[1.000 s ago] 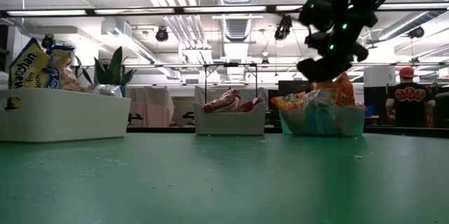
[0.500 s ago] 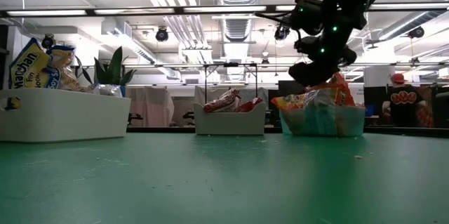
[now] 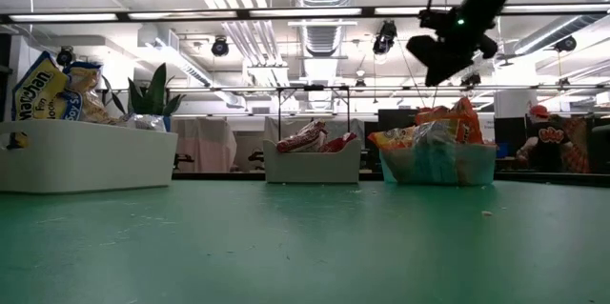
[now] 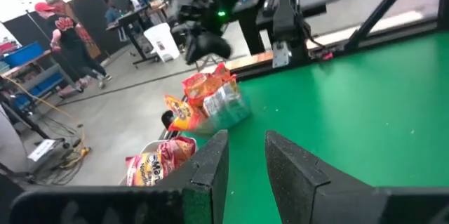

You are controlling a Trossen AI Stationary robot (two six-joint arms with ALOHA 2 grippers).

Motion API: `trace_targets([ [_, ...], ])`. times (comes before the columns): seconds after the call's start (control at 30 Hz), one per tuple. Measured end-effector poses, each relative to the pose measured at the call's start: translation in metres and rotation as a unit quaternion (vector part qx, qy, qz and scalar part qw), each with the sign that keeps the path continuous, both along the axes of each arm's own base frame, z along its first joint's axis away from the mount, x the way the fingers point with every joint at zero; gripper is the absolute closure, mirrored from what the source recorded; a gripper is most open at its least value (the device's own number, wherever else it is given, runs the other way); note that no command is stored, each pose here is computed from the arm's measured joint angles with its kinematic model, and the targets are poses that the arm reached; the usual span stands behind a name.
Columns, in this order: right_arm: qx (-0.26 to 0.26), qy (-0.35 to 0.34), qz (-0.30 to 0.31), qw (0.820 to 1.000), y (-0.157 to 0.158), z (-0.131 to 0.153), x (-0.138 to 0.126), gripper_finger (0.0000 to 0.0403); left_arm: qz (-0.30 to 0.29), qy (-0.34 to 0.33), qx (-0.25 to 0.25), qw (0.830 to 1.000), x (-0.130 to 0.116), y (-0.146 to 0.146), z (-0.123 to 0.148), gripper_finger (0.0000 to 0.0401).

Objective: Sort Maruchan noodles
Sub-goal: Return to Home Position

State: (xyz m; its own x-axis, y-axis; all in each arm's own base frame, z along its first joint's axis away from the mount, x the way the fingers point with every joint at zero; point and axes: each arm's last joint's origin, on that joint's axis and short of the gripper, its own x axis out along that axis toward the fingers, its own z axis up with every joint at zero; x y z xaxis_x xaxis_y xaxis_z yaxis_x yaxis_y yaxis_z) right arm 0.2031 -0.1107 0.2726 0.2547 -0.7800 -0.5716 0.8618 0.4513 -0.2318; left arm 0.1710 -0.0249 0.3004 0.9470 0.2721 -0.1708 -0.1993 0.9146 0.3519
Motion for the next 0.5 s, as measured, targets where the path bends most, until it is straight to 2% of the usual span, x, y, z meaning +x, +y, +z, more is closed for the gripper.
trace_targets([
  [0.27, 0.002, -0.063, 0.132, 0.989, 0.036, -0.018, -0.032, 0.0350, -0.001, -0.068, -0.040, 0.997, -0.039, 0.009, -0.019, 0.0324],
  [0.33, -0.003, -0.092, 0.177, 0.980, 0.042, -0.023, -0.040, 0.0351, -0.001, -0.085, -0.043, 0.995, -0.048, 0.011, -0.026, 0.0324],
  [0.5, -0.023, -0.180, 0.278, 0.943, 0.054, -0.039, -0.057, 0.0351, -0.002, -0.134, -0.055, 0.989, -0.068, 0.015, -0.038, 0.0324],
])
